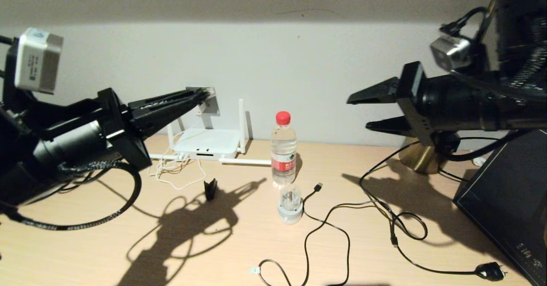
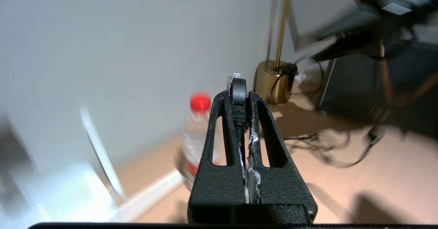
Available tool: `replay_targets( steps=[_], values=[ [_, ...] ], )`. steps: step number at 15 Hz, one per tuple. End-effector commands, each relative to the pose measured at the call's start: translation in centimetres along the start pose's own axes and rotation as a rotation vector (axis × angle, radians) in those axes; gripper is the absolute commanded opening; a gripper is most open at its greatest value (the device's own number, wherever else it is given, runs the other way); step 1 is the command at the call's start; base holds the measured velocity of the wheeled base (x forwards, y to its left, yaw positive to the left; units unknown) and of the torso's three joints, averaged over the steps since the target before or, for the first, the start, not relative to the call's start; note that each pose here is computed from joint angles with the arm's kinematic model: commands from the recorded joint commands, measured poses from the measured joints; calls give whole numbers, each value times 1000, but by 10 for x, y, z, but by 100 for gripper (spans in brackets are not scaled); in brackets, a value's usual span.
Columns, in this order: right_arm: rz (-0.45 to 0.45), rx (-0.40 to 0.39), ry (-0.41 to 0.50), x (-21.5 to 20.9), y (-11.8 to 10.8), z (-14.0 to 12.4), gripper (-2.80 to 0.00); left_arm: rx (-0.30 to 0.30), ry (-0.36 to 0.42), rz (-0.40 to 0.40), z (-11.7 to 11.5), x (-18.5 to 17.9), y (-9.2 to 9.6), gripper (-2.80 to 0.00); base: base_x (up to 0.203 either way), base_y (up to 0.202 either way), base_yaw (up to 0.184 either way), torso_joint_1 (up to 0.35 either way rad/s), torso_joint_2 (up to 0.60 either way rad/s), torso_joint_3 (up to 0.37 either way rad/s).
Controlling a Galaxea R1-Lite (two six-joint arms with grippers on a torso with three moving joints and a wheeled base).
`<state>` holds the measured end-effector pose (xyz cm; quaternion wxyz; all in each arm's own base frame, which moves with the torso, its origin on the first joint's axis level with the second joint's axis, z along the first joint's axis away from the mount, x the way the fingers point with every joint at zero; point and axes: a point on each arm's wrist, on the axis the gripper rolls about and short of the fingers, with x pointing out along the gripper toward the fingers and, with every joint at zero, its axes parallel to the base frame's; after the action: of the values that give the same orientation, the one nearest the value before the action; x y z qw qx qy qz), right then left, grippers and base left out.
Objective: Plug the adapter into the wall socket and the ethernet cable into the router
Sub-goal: Hand it to the other hand, then align cable and router interface
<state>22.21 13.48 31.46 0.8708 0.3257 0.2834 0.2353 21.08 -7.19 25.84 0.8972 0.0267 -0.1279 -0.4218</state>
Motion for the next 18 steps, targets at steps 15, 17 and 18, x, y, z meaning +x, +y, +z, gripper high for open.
replay_targets(
  steps=[15,17,18],
  values=[
    [-733,-368,-633,-209,-108,-128,-280,-506,178,224,-58,-54,-35,-280,0,0,0,0,0,0],
    [-790,-414,-615,-209,-125,-154,-280,-523,222,284,-71,-48,-29,-280,0,0,0,0,0,0],
    [-808,-454,-613,-210,-133,-168,-280,-525,243,331,-78,-45,-25,-280,0,0,0,0,0,0]
  ],
)
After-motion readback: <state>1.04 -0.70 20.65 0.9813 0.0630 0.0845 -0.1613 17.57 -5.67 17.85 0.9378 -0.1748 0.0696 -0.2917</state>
